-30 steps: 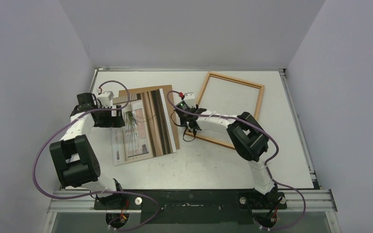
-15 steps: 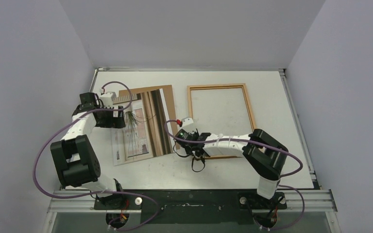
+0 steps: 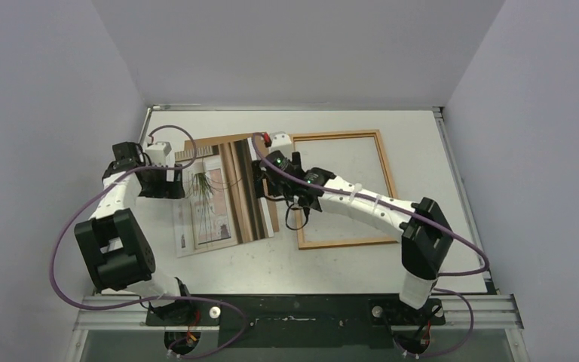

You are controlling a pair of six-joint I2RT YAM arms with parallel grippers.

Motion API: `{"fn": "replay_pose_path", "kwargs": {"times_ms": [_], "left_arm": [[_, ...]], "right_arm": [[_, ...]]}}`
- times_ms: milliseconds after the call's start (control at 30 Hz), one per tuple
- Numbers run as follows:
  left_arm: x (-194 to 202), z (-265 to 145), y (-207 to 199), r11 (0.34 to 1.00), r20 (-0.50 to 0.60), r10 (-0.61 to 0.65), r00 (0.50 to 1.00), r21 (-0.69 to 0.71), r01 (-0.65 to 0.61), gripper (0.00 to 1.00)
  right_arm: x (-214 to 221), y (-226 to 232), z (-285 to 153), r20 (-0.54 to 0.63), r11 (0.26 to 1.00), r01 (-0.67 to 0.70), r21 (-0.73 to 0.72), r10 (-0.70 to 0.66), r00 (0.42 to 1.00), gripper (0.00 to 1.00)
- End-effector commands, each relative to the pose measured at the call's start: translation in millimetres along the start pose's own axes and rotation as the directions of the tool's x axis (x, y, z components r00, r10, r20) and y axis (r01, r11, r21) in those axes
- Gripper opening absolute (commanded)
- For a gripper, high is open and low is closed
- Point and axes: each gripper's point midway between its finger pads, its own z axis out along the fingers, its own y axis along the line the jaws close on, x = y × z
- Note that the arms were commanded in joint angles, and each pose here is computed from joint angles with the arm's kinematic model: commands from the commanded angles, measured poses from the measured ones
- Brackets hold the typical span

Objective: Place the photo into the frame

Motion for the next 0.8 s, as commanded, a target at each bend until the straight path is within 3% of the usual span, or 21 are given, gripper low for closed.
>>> {"fn": "replay_pose_path", "kwargs": {"times_ms": [0, 267, 333, 767], "left_arm": [[-10, -3, 23, 0.999, 0.008, 0.020, 1.000, -0.039, -0.020, 0.97], [0, 22, 52, 0.995, -0.034, 0.001, 0.999, -0.098, -0.004, 1.00], [1, 27, 59, 0.994, -0.041, -0.004, 0.999, -0.113, 0.000, 0.93], [3, 41, 97, 0.958, -0.056, 0.093, 0.994, -0.268, -0.104, 0.86]], "right_arm": [[-27, 23, 37, -0.019, 0.986, -0.082, -0.142, 0.080, 0.997, 0.79], [-27, 15, 108, -0.095, 0.969, -0.183, -0.165, 0.169, 0.981, 0.82], [-23, 13, 118, -0.120, 0.966, -0.195, -0.172, 0.176, 0.977, 0.83], [-3, 1, 153, -0.179, 0.945, -0.284, -0.165, 0.255, 0.950, 0.84]]}}
